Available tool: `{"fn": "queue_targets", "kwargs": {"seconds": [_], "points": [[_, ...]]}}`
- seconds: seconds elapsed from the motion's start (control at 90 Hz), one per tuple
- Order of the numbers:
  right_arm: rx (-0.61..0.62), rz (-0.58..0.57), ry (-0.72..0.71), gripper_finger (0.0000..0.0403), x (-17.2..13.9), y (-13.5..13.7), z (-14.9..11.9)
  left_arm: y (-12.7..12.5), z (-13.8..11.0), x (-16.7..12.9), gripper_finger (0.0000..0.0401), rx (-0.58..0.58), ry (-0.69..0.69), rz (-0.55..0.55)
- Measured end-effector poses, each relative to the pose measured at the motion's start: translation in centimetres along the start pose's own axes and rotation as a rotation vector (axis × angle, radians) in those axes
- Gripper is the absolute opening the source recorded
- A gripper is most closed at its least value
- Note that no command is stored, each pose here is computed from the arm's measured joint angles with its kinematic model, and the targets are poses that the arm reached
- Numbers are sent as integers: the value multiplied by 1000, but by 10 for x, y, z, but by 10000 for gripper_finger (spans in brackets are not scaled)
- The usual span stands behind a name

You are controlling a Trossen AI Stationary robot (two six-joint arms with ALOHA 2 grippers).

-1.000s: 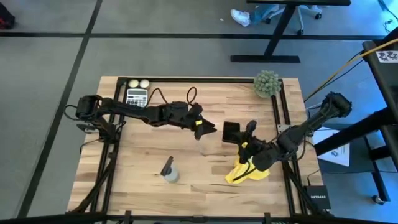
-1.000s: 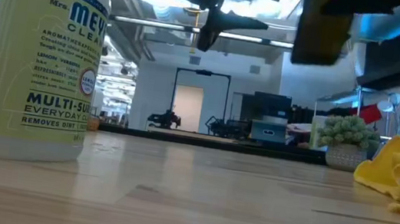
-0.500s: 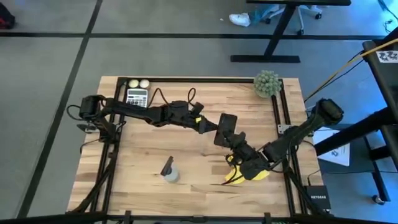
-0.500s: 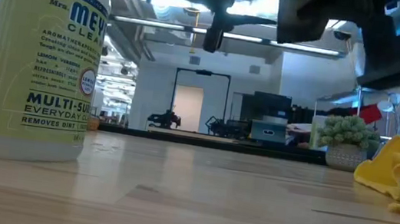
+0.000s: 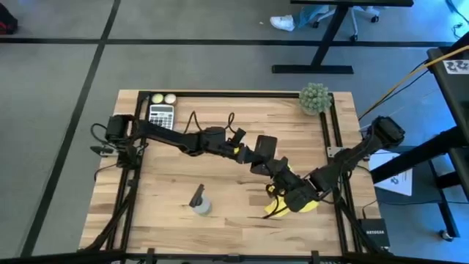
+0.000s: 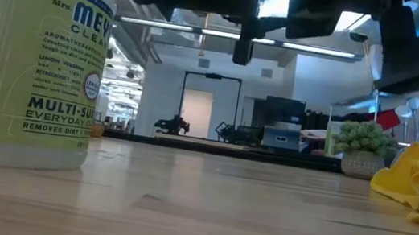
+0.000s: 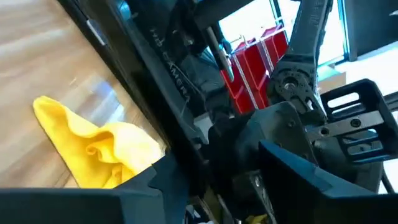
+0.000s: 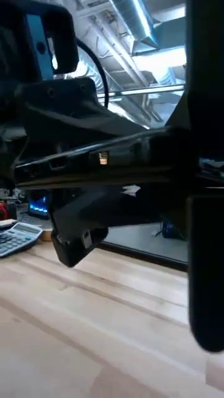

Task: Apply microfiber cloth
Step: Spray the back of the black cellphone with the white spray bottle

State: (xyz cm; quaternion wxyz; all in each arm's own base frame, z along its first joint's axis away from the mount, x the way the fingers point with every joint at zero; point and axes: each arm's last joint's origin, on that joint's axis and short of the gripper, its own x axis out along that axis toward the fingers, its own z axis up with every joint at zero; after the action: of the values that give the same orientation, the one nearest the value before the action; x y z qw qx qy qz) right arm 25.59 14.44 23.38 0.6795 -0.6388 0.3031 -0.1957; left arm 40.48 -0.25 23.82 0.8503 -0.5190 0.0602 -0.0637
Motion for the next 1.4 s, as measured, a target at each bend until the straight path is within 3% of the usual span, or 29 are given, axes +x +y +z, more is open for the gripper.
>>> {"fn": "queue_targets", "kwargs": {"seconds": [0.244, 0.633, 0.867, 1.1, 1.4], "points": [[-11, -28, 41, 48, 0, -1, -1, -4, 9, -1, 32, 51, -61, -58], [14, -79, 116, 101, 0, -2, -3, -1, 25, -5, 29, 201, -113, -50], [109, -110, 138, 142, -3, -5, -4, -9, 30, -11, 21, 277, -112, -36], [129, -138, 172, 167, -4, -6, -6, -9, 32, -15, 8, 267, -44, -36], [142, -193, 243, 168, -5, -9, -8, -20, 54, -45, 5, 377, -9, 117]]}}
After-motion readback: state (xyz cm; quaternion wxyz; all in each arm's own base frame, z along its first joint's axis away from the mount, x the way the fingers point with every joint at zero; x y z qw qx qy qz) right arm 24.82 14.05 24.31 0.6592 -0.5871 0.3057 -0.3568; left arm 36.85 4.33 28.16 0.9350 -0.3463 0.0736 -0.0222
